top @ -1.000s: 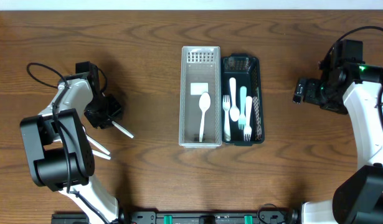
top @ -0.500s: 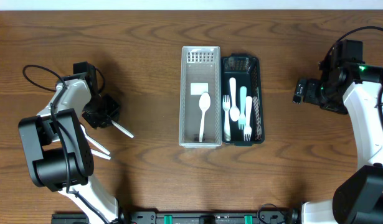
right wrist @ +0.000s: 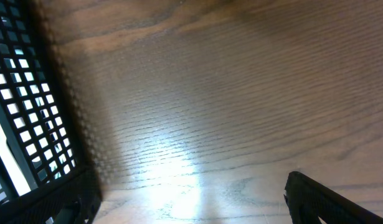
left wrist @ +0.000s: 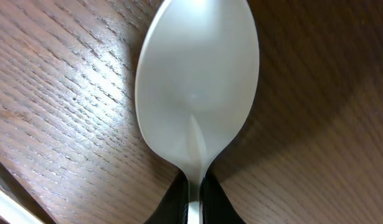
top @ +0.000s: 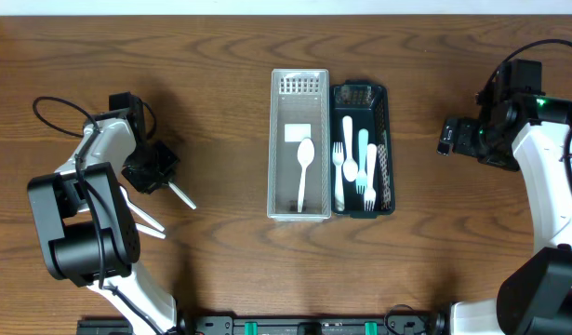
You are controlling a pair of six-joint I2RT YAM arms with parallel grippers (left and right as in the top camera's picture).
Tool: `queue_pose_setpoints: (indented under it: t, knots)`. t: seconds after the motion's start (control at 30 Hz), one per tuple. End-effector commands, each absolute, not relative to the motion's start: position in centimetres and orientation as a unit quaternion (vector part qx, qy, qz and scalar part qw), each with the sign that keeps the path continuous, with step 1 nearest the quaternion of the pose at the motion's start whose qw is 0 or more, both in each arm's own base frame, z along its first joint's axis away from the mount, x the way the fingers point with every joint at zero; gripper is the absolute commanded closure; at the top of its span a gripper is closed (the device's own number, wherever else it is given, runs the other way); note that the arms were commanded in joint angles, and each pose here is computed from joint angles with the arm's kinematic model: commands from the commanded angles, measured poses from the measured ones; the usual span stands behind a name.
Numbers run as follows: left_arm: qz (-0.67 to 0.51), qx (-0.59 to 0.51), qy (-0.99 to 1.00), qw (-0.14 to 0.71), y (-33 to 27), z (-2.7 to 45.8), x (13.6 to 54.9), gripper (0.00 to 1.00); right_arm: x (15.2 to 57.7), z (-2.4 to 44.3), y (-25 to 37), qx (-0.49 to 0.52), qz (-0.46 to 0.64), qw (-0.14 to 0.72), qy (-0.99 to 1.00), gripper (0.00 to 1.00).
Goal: Pack container
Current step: 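Carry the second spoon into the clear tray and release it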
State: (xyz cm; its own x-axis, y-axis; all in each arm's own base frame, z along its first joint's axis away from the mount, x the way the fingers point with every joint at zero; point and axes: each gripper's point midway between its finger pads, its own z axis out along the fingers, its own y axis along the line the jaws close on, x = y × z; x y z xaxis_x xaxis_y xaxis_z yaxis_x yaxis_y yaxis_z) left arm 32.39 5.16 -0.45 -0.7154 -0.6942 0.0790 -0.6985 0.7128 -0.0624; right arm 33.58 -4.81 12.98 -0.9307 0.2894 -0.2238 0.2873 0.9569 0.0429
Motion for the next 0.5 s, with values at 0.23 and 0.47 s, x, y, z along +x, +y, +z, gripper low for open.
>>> queue_pose_setpoints:
  t: [0.23, 0.47]
  knots:
    - [0.035, 0.253, -0.964, -0.076, 0.6, 9.6, 32.8, 0.94, 33.7, 13.1, -4.6, 0.14, 0.008, 0.119, 0.983, 0.01]
    - [0.097, 0.089, -0.971, -0.198, -10.0, 18.0, 31.5, 0.95, 33.9, 13.1, -4.6, 0.14, 0.008, 0.122, 0.983, 0.01]
